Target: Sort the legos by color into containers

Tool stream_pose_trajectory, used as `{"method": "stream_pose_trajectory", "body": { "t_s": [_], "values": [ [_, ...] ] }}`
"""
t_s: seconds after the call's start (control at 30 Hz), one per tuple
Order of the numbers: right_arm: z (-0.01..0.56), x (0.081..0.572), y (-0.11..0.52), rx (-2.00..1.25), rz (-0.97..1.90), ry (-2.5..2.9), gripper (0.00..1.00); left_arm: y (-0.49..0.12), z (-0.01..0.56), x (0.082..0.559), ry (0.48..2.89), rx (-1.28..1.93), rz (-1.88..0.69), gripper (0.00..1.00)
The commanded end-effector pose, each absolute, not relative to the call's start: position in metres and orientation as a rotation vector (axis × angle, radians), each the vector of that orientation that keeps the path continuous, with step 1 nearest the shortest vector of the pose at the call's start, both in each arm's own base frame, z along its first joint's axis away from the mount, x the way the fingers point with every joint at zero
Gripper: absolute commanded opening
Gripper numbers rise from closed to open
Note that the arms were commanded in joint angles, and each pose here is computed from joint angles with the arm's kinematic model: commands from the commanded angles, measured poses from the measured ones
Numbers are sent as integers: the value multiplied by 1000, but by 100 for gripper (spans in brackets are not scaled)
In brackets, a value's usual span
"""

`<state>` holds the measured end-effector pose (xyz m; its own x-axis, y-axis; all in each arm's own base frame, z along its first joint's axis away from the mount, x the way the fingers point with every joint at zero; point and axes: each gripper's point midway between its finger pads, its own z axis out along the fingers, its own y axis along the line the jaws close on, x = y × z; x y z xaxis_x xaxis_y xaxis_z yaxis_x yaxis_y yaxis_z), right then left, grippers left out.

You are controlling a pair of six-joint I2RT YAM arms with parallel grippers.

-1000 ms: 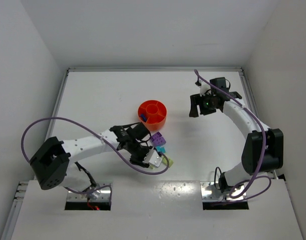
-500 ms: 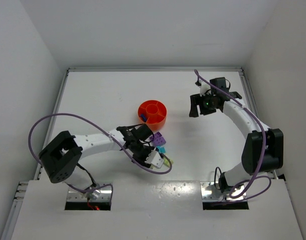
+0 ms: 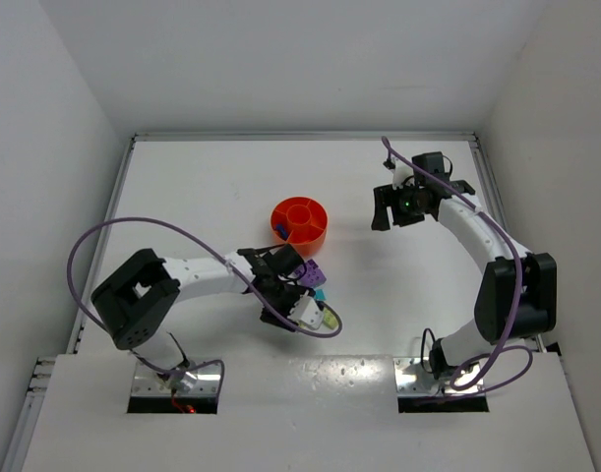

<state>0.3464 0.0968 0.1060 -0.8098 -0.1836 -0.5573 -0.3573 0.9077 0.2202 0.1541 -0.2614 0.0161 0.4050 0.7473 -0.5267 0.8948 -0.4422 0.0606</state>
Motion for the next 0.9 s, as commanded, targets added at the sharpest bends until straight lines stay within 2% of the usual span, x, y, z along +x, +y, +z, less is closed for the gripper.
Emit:
{"method": "stream_pose_trajectory", "body": {
  "t_s": [0.0, 0.2, 0.73, 0.87],
  "values": [
    [115, 347, 98, -388, 440, 2494, 69, -274, 22, 164, 1372, 2309, -625, 64],
    [116, 350, 97, -386, 427, 2487, 71, -276, 17, 169, 1403, 2288, -656, 59],
    [116, 350, 97, -386, 427, 2487, 71, -275, 14, 170, 1440, 2296, -656, 23],
    [116, 350, 97, -386, 427, 2487, 71, -272, 26, 171, 1454, 2256, -649, 22]
  ]
}}
